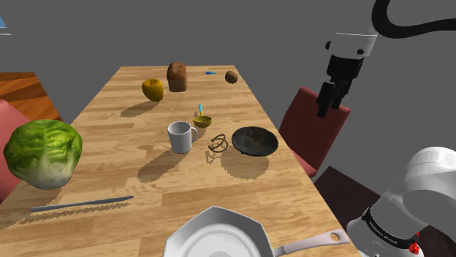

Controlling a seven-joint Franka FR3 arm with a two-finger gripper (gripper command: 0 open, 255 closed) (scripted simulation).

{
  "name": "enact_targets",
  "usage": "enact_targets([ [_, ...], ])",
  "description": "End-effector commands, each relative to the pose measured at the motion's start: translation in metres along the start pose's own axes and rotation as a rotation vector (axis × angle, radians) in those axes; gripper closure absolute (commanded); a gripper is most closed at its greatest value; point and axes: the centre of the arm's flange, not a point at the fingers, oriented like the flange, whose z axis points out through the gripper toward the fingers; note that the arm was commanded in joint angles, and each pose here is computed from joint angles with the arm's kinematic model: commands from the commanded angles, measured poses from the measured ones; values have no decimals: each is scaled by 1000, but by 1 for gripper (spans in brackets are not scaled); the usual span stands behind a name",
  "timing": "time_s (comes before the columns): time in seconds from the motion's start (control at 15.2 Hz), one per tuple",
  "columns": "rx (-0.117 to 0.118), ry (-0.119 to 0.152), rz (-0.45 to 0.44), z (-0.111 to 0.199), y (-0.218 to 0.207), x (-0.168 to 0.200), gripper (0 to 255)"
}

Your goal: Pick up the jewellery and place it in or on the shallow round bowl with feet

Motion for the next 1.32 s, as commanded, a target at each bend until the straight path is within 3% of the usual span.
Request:
enact_targets([
  [0.0, 0, 0, 0, 0, 0, 0, 0],
  [1.25, -165, 79, 121, 114, -139, 183, 0],
])
